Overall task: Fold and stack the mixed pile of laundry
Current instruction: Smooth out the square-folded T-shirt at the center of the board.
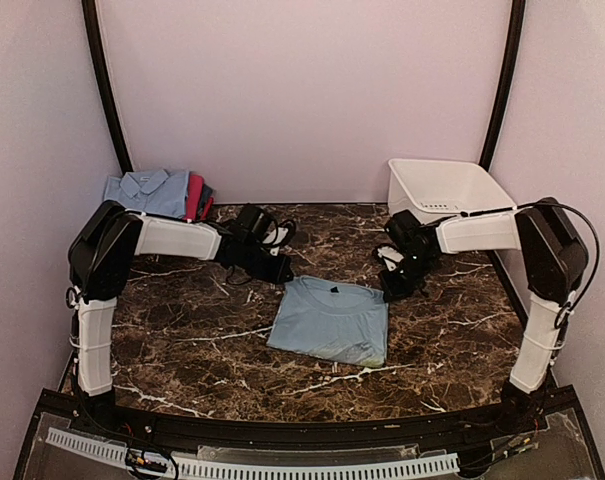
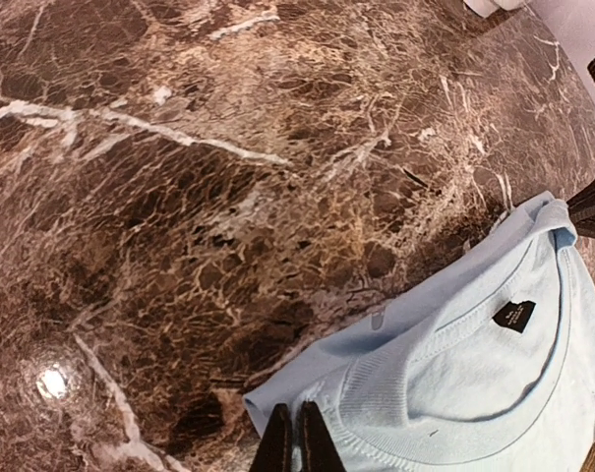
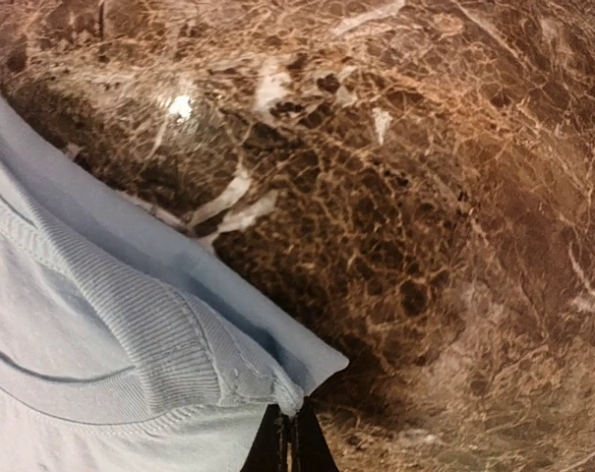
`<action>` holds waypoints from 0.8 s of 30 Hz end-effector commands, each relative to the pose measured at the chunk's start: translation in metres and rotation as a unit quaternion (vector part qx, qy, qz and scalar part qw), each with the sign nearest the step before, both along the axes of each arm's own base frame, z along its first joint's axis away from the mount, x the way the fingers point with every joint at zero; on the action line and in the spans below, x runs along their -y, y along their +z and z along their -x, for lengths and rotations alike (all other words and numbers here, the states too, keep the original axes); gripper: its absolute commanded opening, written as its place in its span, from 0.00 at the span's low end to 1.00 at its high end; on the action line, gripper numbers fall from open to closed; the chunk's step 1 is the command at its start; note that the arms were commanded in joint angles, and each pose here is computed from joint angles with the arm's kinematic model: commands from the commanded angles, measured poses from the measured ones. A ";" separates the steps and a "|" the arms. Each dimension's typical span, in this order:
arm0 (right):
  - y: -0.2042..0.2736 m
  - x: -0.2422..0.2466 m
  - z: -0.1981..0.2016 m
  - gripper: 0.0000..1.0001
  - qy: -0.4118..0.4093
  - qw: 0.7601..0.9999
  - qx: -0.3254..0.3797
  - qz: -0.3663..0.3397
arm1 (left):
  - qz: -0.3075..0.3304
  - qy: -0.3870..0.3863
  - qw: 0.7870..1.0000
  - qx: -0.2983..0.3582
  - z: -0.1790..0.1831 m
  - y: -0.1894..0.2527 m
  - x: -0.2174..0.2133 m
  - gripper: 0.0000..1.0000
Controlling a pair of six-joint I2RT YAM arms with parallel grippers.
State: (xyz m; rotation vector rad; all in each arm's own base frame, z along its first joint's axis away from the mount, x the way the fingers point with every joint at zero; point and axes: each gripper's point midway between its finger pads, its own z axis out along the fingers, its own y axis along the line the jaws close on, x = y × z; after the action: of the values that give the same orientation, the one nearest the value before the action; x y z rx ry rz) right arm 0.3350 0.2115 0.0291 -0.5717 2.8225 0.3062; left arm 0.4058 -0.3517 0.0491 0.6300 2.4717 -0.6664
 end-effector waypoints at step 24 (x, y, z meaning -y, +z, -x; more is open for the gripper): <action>0.099 -0.185 0.073 0.49 0.215 0.965 0.139 -0.061 | 0.105 0.190 0.975 -0.053 0.050 0.060 -0.110 0.57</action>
State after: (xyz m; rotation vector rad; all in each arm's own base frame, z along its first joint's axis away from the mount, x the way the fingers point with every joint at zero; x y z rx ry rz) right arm 0.2754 0.3698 0.1461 -1.0369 2.3655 0.4548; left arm 0.3688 -0.2441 0.0980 0.1176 2.4918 -0.7000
